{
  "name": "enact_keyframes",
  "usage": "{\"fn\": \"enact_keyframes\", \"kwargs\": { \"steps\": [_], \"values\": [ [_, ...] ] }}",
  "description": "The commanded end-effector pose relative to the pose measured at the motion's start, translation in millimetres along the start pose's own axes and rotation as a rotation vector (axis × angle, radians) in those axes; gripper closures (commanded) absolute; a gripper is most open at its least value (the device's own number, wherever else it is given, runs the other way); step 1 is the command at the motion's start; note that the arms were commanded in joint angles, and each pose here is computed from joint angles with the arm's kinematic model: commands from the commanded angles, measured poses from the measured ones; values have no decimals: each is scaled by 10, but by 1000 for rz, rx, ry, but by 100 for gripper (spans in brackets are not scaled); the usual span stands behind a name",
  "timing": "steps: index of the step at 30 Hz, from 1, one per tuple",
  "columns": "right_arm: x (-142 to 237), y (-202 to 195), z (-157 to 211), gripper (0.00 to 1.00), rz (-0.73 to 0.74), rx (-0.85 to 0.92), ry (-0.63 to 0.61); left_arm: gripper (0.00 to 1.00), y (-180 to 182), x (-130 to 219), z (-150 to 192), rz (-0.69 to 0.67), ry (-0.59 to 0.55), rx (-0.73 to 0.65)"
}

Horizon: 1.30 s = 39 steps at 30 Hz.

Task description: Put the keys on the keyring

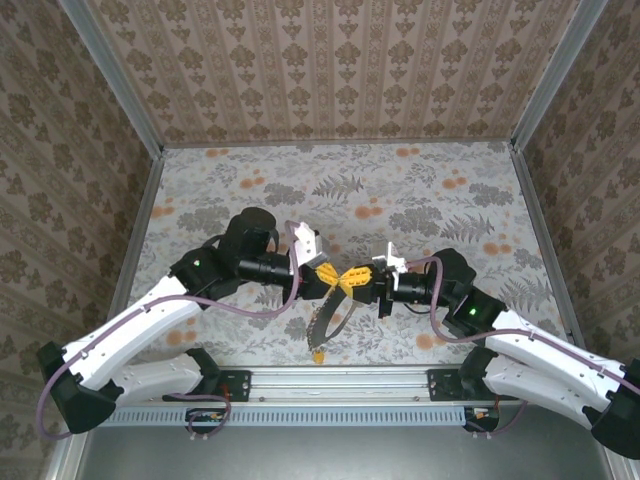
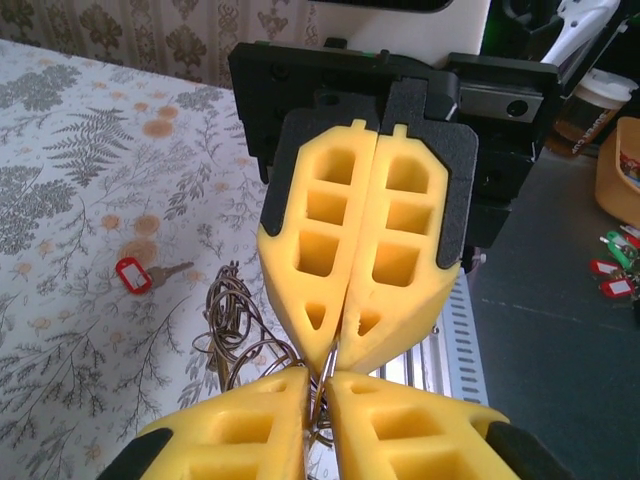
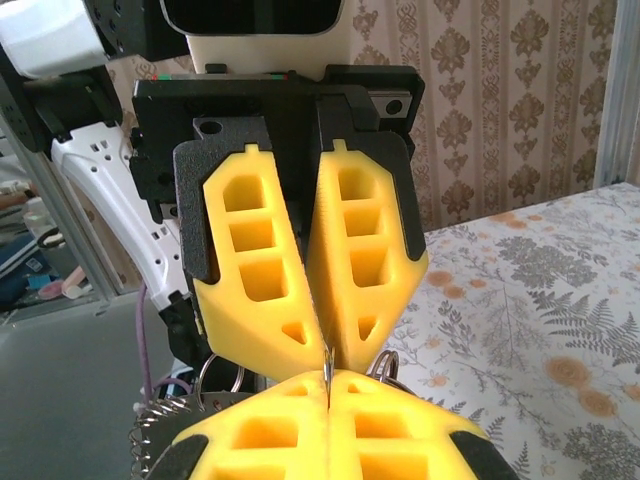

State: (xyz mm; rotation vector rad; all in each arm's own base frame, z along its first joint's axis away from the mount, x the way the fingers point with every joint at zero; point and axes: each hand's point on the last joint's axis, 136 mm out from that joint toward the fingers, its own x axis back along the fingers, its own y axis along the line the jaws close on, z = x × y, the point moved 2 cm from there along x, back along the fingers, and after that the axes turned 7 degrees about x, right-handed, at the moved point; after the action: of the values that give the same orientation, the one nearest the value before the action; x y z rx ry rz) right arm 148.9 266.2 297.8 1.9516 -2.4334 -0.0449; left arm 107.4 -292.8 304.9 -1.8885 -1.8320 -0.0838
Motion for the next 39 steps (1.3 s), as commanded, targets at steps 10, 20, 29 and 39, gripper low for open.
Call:
{"fn": "enact_keyframes", "kwargs": {
  "steps": [10, 20, 29, 39],
  "values": [
    [108, 70, -513, 100, -24, 68, -214, 100, -203, 9, -89, 123, -69, -12],
    [139, -31, -320, 66, 59, 72, -38, 100, -187, 169, -95, 26, 3, -91],
    [371, -66, -72, 42, 177, 92, 170, 100, 41, 103, 172, -156, 281, -158],
    [235, 14, 247, 47, 149, 155, 285, 100, 126, 55, 170, -224, 384, -234]
  ]
}}
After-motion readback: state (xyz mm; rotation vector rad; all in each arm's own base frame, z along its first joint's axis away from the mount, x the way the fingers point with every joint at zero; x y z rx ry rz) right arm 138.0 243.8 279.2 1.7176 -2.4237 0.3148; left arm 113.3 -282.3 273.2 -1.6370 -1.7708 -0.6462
